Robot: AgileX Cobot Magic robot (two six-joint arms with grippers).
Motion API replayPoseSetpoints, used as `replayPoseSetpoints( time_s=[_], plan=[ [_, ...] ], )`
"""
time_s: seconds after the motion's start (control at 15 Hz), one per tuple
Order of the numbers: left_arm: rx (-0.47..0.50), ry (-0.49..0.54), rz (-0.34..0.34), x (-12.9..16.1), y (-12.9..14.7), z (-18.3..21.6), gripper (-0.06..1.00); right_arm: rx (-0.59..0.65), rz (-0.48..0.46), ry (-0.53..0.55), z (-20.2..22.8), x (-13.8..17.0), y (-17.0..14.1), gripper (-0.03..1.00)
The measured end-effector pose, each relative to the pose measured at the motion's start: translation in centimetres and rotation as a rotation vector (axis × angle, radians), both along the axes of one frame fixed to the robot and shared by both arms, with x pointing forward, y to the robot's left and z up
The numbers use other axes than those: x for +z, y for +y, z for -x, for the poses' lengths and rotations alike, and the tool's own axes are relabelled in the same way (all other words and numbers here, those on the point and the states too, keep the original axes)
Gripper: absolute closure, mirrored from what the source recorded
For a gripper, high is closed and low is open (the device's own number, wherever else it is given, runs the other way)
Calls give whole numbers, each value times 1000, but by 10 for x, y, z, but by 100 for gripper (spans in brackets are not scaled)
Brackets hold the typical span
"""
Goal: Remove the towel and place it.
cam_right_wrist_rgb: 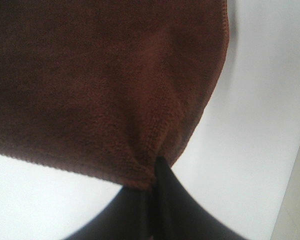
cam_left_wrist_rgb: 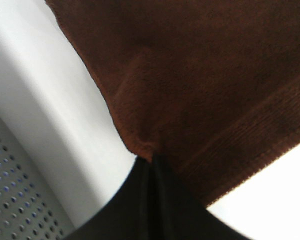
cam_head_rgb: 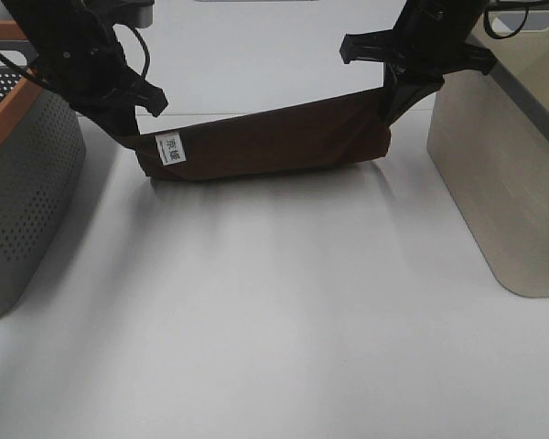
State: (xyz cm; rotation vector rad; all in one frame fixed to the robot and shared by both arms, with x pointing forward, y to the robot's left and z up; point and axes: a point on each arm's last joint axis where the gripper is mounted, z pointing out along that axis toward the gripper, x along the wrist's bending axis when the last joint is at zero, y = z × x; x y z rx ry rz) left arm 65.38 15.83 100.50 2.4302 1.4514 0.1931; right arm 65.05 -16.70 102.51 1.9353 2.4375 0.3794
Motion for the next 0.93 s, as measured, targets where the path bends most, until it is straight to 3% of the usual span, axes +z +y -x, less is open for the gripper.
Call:
replayPoseSetpoints(
  time_s=[0.27, 0.47, 0.93],
  plan=[
    [-8, 168, -4, -3, 1, 15, 94, 1, -1, 119, 12, -18, 0, 97],
    [7, 195, -6, -3, 1, 17, 94, -5, 2, 199, 23, -37, -2, 97],
    [44, 383, 2, -45, 4, 43, 94, -20, -4, 363, 47, -70, -4, 97]
  ],
)
